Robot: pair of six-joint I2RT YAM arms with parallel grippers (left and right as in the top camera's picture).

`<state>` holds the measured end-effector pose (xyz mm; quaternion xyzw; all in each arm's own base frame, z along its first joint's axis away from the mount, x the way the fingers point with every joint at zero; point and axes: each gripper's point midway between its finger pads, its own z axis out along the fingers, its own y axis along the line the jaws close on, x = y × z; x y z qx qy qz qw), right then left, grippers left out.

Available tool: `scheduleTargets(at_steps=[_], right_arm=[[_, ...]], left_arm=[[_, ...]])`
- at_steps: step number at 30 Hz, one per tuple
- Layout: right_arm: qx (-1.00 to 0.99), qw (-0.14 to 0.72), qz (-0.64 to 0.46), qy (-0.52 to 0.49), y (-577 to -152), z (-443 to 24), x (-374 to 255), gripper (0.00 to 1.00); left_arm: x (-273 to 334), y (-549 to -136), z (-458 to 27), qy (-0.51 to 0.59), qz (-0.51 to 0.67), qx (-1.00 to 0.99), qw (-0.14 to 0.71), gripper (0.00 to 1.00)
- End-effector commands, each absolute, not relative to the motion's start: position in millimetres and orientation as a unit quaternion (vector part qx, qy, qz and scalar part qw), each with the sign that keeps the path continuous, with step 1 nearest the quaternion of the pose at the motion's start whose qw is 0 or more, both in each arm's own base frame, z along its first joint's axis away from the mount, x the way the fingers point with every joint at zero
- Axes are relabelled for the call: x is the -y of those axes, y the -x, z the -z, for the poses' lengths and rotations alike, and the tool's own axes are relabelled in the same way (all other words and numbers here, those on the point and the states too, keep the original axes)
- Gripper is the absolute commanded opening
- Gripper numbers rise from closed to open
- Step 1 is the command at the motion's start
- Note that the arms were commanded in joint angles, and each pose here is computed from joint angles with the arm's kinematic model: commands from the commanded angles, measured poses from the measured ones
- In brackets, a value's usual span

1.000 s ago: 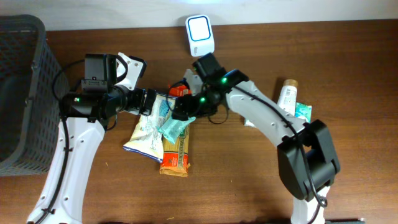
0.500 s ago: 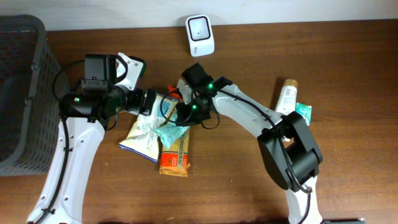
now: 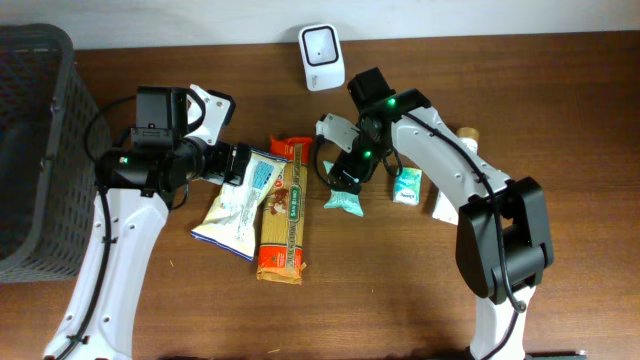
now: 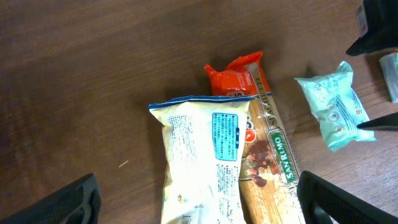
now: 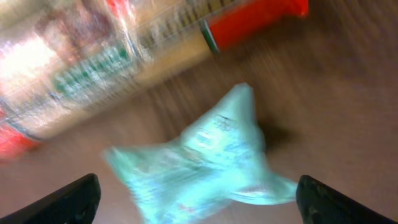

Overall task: Scan the item barcode
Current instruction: 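Grasp the light-green pack from the pile with the right gripper, then carry the light-green pack up to the scanner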

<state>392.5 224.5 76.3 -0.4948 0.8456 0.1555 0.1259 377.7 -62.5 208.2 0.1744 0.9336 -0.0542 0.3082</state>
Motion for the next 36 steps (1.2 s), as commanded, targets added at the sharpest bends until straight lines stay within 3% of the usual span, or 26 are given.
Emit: scheduleTargets(at_steps=[1,2,3,4,5,6,11,15,18,21,24,30,36], right_arm=[[-0.878,0.102,-0.31,0.351,-378,-106,-266,0.99],[-0.87,0.098,-0.345,0.338,-374,-108,-277,1.0],[-0.874,0.092,-0.353,0.322,-373,-105,-281,0.88],[-0.887,0.075,-0.355,0.285,-370,-95,-288,0.63],[-0.906,0.052,-0.344,0.24,-364,-81,-290,0.24],[-0.92,0.037,-0.329,0.211,-359,-71,-289,0.16],[-0.964,-0.03,-0.232,0.126,-332,-31,-259,0.16],[-0.982,-0.07,-0.157,0.075,-329,-25,-200,0.26],[-0.981,-0.068,-0.159,0.087,-336,-27,-177,0.44],[-0.98,-0.045,-0.173,0.083,-354,-51,-165,0.47],[-0.975,-0.008,-0.196,0.105,-365,-77,-184,0.46],[-0.961,0.022,-0.232,0.148,-362,-82,-250,0.13],[-0.969,-0.017,-0.187,0.16,-334,-43,-257,0.13]], left_arm=[[61,-378,-215,-0.18,0.05,-0.93,0.317,0.99],[61,-378,-215,-0.18,0.05,-0.93,0.317,0.99],[61,-378,-215,-0.18,0.05,-0.93,0.317,0.99],[61,-378,-215,-0.18,0.05,-0.93,0.317,0.99],[61,-378,-215,-0.18,0.05,-0.93,0.317,0.99],[61,-378,-215,-0.18,0.05,-0.93,0.317,0.99],[61,-378,-215,-0.18,0.05,-0.93,0.317,0.99],[61,-378,-215,-0.18,0.05,-0.93,0.317,0.99],[61,-378,-215,-0.18,0.05,-0.93,0.317,0.99],[61,-378,-215,-0.18,0.05,-0.93,0.317,0.99],[61,-378,-215,-0.18,0.05,-0.93,0.317,0.99],[61,-378,-215,-0.18,0.05,-0.93,0.317,0.99],[61,-378,-215,-0.18,0.05,-0.93,0.317,0.99]])
